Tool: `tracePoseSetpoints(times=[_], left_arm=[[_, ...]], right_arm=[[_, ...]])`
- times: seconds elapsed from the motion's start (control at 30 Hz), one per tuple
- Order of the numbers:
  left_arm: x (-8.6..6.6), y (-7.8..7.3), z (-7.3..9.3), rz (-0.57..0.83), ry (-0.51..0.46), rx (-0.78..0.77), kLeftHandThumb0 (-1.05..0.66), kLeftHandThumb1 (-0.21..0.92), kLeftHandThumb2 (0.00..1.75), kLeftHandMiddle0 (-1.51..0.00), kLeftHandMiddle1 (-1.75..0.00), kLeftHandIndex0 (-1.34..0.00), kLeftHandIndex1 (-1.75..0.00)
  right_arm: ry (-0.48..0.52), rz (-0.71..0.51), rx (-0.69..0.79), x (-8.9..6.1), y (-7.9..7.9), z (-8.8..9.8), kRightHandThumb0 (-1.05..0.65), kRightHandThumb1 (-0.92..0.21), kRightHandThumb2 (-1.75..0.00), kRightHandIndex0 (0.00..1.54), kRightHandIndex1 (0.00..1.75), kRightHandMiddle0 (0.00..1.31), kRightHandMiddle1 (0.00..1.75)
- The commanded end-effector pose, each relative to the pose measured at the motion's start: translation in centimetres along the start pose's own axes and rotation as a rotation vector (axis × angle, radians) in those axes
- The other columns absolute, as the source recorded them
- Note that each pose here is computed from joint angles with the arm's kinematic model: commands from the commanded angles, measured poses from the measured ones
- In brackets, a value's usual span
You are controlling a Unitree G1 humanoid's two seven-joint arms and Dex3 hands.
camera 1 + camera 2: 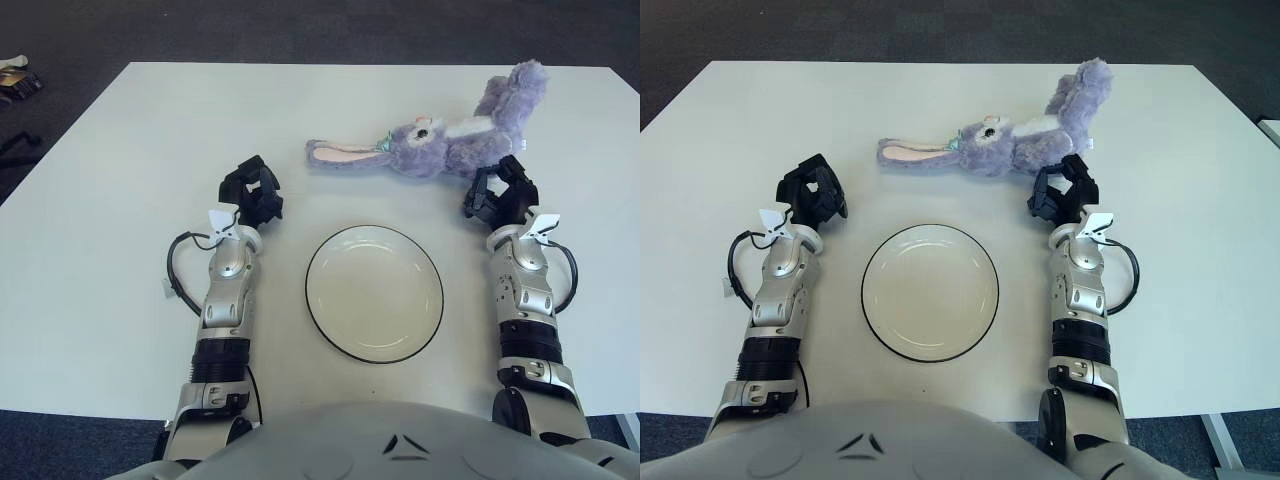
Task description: Put the doll into the plate.
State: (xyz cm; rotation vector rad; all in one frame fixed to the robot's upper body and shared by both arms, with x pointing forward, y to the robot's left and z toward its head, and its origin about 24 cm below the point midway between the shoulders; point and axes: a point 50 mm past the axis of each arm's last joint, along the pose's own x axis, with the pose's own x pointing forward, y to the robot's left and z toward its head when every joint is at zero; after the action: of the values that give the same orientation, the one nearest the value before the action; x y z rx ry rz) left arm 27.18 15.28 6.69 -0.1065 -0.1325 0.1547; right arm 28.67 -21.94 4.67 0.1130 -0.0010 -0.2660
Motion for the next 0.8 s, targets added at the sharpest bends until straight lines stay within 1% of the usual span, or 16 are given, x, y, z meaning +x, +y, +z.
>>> tracePoseSetpoints(times=[0.0,0.23,0.53,0.67,0.77], left_arm=[[-1.3,0.9,-2.0,0.024,0.079,0.014,-0.49,0.75,0.95,-1.34,-1.75,-1.05,-1.75],[-1.3,0.9,-2.0,0.018,0.076,0.014,-0.50,0.76,0.96,-1.35,-1.75,-1.06,-1.75],[-1.3,1.0,-2.0,0.023,0.081,0.016,-0.49,0.76,0.95,-1.34,-1.75,-1.05,-1.75],[-1.3,1.0,-2.0,0.025,0.078,0.022,-0.49,0.76,0.95,-1.34,-1.75,-1.05,-1.75],[-1.2,1.1,-2.1,0.025,0.082,0.031,-0.50,0.76,0.95,-1.34,-1.75,-1.05,-1.75]], right_arm=[[0.188,-0.038,0.029,-1.7,-0.5,-3.7,-0.45,-0.41,-1.21,1.25,1.75,0.55,1.75],[0.181,-0.039,0.027,-1.9,-0.5,-3.6,-0.46,-0.39,-1.23,1.26,1.75,0.56,1.75],[0.160,-0.049,-0.020,-2.1,-0.5,-3.4,-0.46,-0.39,-1.23,1.25,1.75,0.56,1.75],[0.127,-0.076,-0.060,-2.3,-0.5,-2.9,-0.46,-0.39,-1.23,1.24,1.75,0.56,1.75],[0.069,-0.109,-0.093,-2.5,-0.6,-1.7,-0.46,-0.39,-1.23,1.23,1.75,0.56,1.75]])
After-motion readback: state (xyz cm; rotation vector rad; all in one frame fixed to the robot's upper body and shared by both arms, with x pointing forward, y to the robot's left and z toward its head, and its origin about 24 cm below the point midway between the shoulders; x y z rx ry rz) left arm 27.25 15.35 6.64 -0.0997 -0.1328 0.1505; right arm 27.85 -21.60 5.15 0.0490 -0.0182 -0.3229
